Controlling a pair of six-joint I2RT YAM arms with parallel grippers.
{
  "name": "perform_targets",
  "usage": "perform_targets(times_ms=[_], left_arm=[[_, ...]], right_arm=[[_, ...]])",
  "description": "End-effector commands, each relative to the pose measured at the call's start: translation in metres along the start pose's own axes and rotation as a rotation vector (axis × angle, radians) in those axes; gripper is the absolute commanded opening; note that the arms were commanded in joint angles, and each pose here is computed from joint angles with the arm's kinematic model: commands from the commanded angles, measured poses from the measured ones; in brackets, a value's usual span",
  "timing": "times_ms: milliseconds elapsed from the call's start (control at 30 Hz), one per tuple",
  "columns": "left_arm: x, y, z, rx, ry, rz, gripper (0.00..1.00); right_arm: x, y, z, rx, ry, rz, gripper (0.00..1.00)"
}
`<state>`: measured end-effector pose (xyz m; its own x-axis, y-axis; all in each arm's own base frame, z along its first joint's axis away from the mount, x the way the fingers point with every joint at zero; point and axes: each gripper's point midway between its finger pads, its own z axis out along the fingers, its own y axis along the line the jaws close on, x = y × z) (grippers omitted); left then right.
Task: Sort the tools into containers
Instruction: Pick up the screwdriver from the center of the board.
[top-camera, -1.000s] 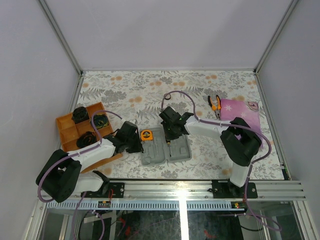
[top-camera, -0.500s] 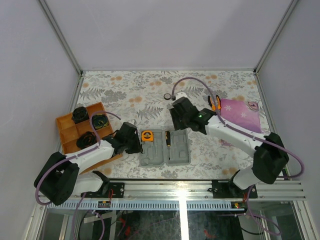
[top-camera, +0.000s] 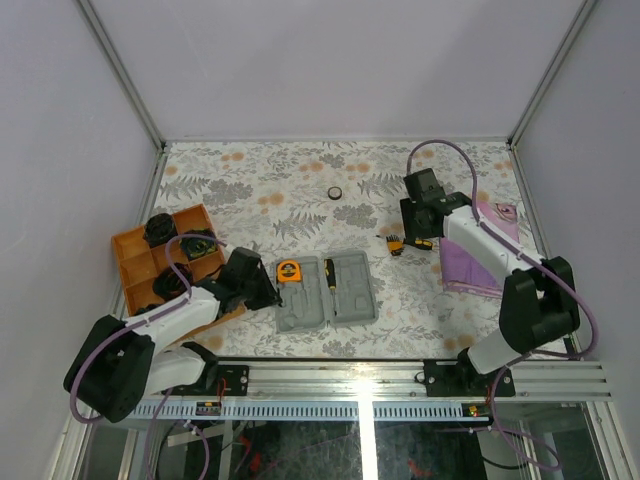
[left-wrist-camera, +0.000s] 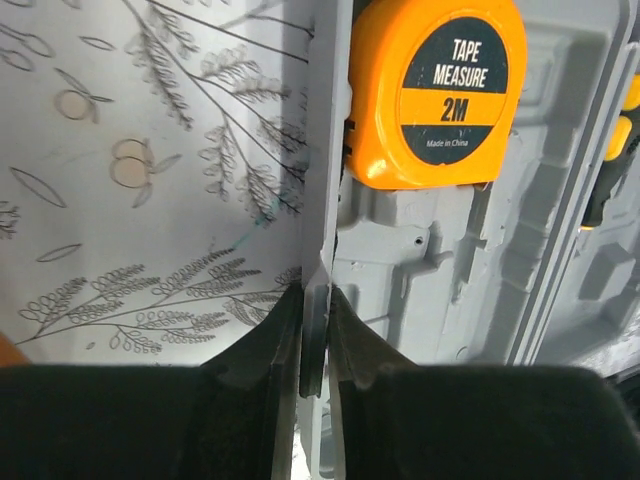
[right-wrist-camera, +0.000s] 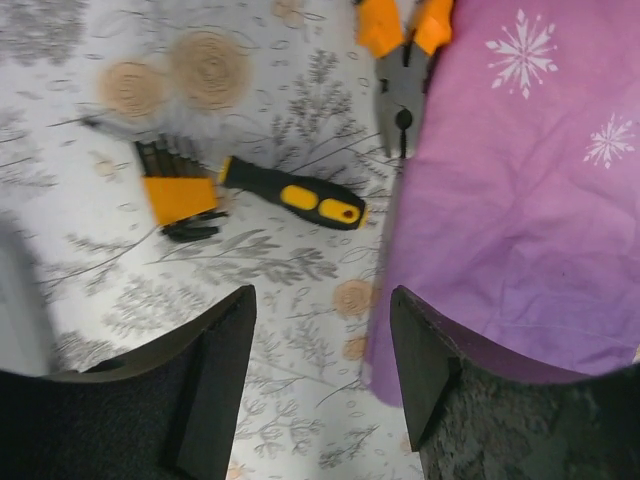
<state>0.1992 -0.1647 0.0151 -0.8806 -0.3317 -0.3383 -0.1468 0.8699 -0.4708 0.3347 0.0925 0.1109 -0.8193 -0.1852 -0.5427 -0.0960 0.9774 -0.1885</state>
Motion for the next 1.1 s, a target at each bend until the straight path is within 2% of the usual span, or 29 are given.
perform_targets(times_ms=[0,133,400,833,1067], left_arm=[[-0.017,-0.006,0.001,0.076,-0.047,-0.124,0.09],[-0.022,-0.004,0.000,0.082,-0.055,-0.153,0.09],[-0.019,-0.003,0.001,0.069,-0.021,-0.096,0.11],[-0.020,-0.003,0.003,0.060,0.003,-0.041,0.22],[-0.020,-0.004,0.004,0.057,0.013,-0.027,0.24]], right_arm=[[-0.003,-0.012,0.017,-0.030,0.072,-0.035,0.63],[-0.007,-0.012,0.031,-0.093,0.086,-0.055,0.65],[-0.010,-0.005,0.054,-0.162,0.135,-0.154,0.66],[0.011,-0.009,0.089,-0.159,0.292,-0.232,0.66],[0.021,0.000,0.102,-0.206,0.357,-0.242,0.64]])
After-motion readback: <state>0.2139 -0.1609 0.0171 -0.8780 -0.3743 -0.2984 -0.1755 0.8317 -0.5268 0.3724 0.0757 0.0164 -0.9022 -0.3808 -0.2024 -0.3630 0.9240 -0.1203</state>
